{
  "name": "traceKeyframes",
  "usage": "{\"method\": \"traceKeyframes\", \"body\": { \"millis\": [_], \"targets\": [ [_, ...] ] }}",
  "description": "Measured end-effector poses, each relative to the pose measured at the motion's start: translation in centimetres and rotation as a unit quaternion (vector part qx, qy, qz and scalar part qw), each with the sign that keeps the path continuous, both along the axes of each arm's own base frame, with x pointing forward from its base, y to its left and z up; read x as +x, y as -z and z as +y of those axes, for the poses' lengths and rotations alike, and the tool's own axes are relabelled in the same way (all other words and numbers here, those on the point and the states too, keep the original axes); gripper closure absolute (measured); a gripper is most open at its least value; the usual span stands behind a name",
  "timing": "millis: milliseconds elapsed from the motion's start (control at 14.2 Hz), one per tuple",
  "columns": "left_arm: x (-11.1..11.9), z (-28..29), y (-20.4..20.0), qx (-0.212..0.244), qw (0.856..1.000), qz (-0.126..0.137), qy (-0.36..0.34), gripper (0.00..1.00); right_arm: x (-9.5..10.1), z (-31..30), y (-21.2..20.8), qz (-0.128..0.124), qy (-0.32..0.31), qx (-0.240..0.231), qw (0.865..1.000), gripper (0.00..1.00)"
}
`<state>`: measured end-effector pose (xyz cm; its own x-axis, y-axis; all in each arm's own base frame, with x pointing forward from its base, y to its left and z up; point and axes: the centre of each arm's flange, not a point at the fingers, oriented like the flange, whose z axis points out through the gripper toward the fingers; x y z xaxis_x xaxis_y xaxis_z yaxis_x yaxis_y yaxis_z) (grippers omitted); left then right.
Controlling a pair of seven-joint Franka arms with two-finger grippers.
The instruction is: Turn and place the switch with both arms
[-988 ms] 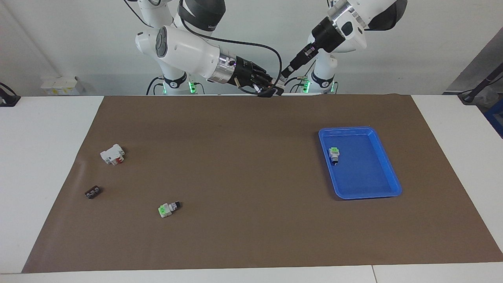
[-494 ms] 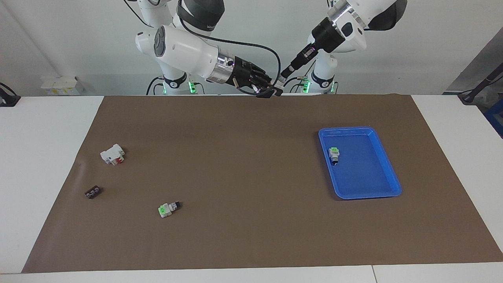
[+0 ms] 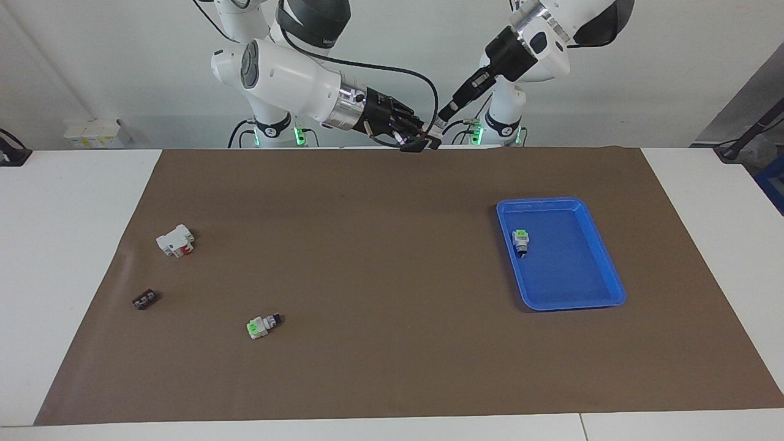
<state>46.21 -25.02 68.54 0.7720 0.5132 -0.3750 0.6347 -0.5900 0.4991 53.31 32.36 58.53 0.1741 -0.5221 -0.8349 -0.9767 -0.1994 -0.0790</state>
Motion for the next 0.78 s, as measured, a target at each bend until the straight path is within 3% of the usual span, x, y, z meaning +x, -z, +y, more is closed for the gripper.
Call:
{"method": "traceKeyframes", "body": {
  "millis": [212, 424, 565, 776],
  "targets": [
    [-0.3, 0.1, 0.2, 0.016, 0.988, -0.091, 0.124, 0.90, -0.3, 0.3, 0.4, 0.003, -0.004, -0.002, 1.000, 0.59],
    [-0.8, 0.1, 0.6, 0.042, 0.953, -0.167, 0.247, 0.90, -0.8, 1.0, 1.0, 0.008, -0.012, -0.006, 1.000, 0.59],
    [-1.0, 0.1, 0.5, 0.049, 0.931, -0.203, 0.301, 0.90, -1.0, 1.3, 1.1, 0.009, -0.014, -0.007, 1.000, 0.59],
    [-1.0, 0.1, 0.5, 0.051, 0.910, -0.232, 0.340, 0.90, -1.0, 1.3, 1.1, 0.009, -0.014, -0.007, 1.000, 0.59]
  ]
}}
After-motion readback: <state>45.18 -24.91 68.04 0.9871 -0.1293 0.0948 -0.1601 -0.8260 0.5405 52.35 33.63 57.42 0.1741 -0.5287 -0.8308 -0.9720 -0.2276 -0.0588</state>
